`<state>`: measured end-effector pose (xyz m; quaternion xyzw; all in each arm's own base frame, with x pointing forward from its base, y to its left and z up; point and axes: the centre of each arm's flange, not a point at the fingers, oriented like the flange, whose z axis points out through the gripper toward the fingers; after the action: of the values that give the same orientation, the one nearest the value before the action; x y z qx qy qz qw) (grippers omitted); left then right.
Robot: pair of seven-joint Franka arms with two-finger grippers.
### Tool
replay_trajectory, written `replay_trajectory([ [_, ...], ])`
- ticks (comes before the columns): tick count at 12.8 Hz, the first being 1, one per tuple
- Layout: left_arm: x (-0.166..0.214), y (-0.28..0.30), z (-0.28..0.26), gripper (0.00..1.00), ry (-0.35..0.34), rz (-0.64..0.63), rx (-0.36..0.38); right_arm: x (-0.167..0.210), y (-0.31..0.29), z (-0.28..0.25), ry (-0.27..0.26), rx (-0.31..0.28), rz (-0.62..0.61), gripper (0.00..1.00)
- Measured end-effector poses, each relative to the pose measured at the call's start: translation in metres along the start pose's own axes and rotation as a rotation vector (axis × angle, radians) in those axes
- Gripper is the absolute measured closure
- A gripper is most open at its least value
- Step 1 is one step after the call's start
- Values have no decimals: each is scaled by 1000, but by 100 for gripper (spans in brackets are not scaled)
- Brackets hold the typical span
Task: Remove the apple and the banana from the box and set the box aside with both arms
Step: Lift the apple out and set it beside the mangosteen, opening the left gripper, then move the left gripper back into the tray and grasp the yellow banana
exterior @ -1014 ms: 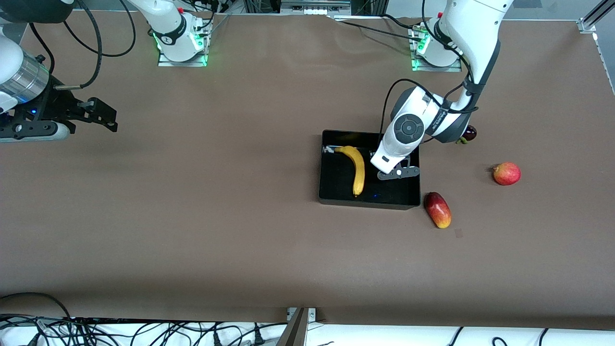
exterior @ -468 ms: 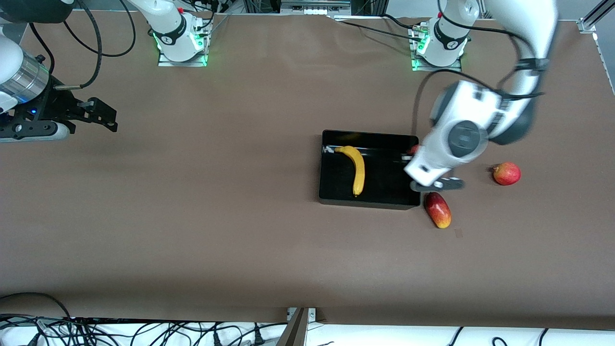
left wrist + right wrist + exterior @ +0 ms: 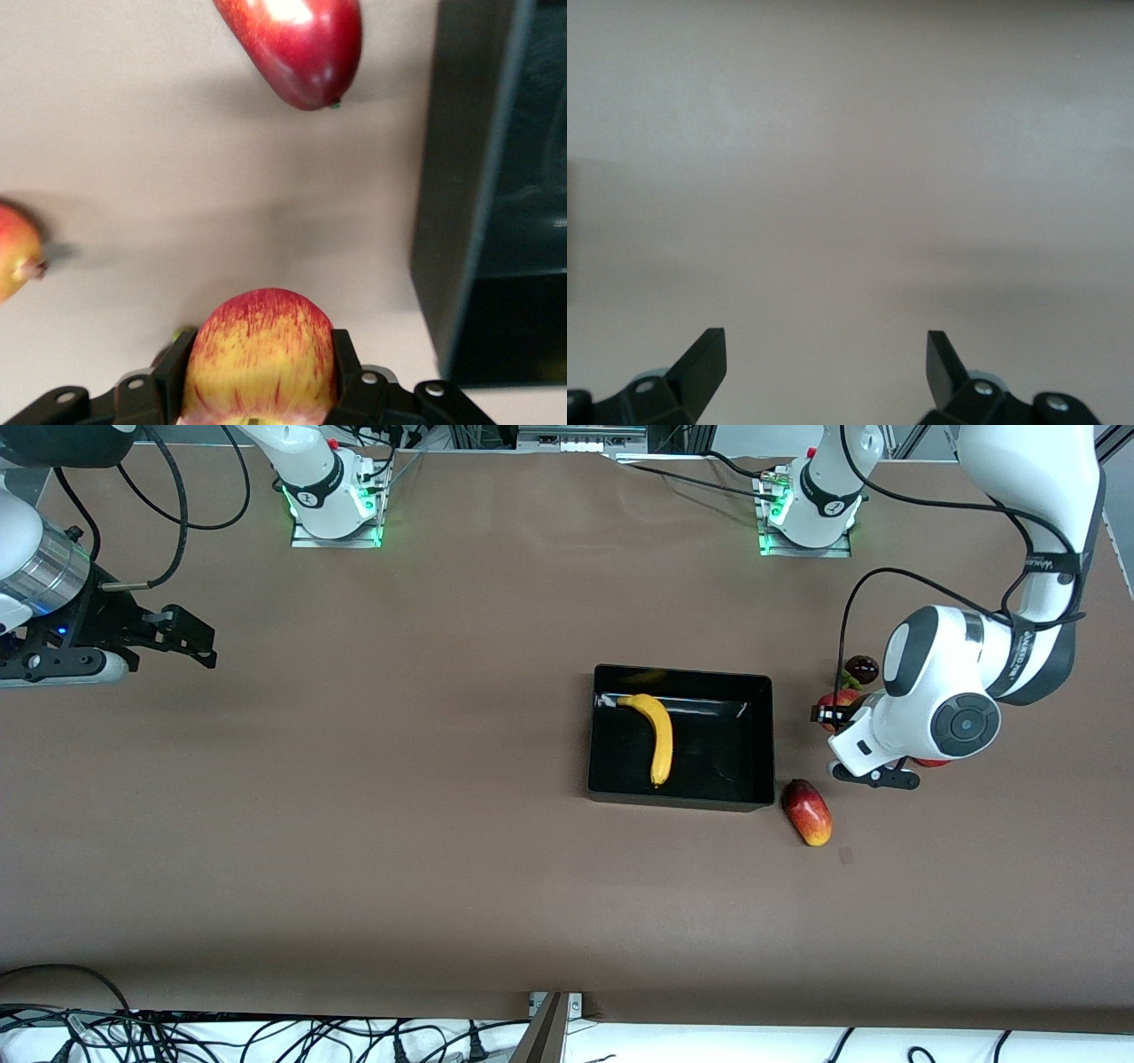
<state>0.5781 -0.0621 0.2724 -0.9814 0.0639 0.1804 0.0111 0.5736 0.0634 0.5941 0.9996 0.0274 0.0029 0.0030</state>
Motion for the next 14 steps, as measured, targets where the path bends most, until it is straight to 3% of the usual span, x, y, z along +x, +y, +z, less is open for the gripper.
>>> replay_trajectory([
  [3,-8,-6,66,34,101,26,-9,0,0,0,0,0,0,0],
  [7,-19,-9,95,31,120,19,-15,0,0,0,0,0,0,0],
  [8,-19,-11,93,24,124,17,-15,0,0,0,0,0,0,0],
  [11,-18,-10,58,0,144,15,-10,0,0,0,0,0,0,0],
  [14,-18,17,-44,0,81,55,2,0,0,0,0,0,0,0],
])
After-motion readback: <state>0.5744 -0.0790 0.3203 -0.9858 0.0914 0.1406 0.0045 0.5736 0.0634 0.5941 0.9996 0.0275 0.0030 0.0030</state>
